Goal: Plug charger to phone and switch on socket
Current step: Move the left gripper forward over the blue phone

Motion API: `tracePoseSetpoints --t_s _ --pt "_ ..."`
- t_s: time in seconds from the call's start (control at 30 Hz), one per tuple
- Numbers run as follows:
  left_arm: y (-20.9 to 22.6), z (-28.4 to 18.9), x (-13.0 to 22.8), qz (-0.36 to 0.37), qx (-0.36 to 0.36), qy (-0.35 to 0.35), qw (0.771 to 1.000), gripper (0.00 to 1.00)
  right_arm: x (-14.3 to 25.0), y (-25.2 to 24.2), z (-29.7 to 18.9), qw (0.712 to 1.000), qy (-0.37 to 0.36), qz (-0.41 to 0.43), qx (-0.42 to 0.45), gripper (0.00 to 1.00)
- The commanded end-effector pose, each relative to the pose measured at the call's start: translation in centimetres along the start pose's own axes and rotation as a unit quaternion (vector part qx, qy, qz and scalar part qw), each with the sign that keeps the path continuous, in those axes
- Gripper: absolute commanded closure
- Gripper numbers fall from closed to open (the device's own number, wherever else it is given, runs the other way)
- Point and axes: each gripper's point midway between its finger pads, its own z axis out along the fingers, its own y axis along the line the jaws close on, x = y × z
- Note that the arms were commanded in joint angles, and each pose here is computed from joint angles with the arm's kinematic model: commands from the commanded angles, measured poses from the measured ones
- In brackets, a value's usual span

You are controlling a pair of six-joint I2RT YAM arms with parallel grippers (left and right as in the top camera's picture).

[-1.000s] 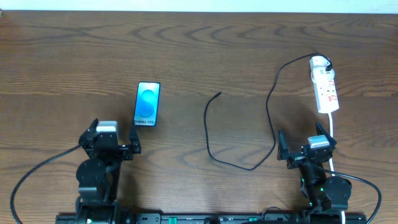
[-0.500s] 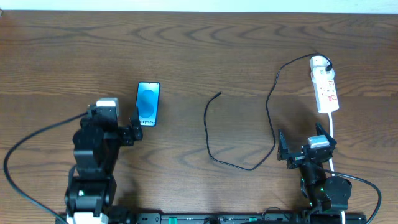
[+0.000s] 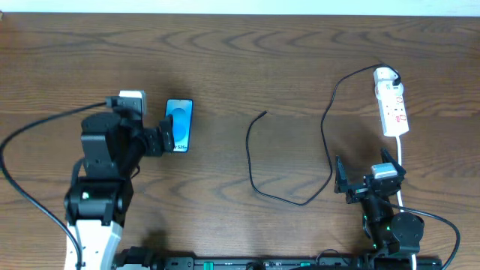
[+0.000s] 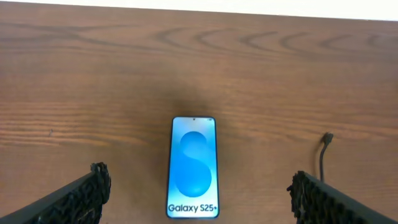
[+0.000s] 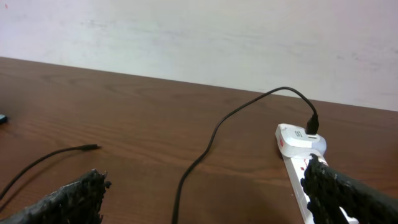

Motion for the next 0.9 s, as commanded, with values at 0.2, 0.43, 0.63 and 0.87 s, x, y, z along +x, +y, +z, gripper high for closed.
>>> tracePoseSetpoints --t_s 0.2,0.43,0.63,0.87 --pt "-0.5 0.0 -3.1 -0.013 0.007 0.050 0.999 0.06 0.1 0.1 0.0 1.000 0.000 0.005 0.000 0.01" --pt "-0.5 0.5 -3.4 -0.026 0.001 0.144 0.989 0.06 0.1 0.1 0.0 1.000 0.000 0.005 0.000 0.01" --pt "-0.2 1.8 -1.7 -0.039 -0.005 0.249 0.968 0.06 0.1 0.1 0.0 1.000 0.000 0.005 0.000 0.01" --pt "0.1 4.1 -0.2 -0.047 -0.008 0.282 0.958 0.06 0.1 0.1 0.0 1.000 0.000 0.005 0.000 0.01"
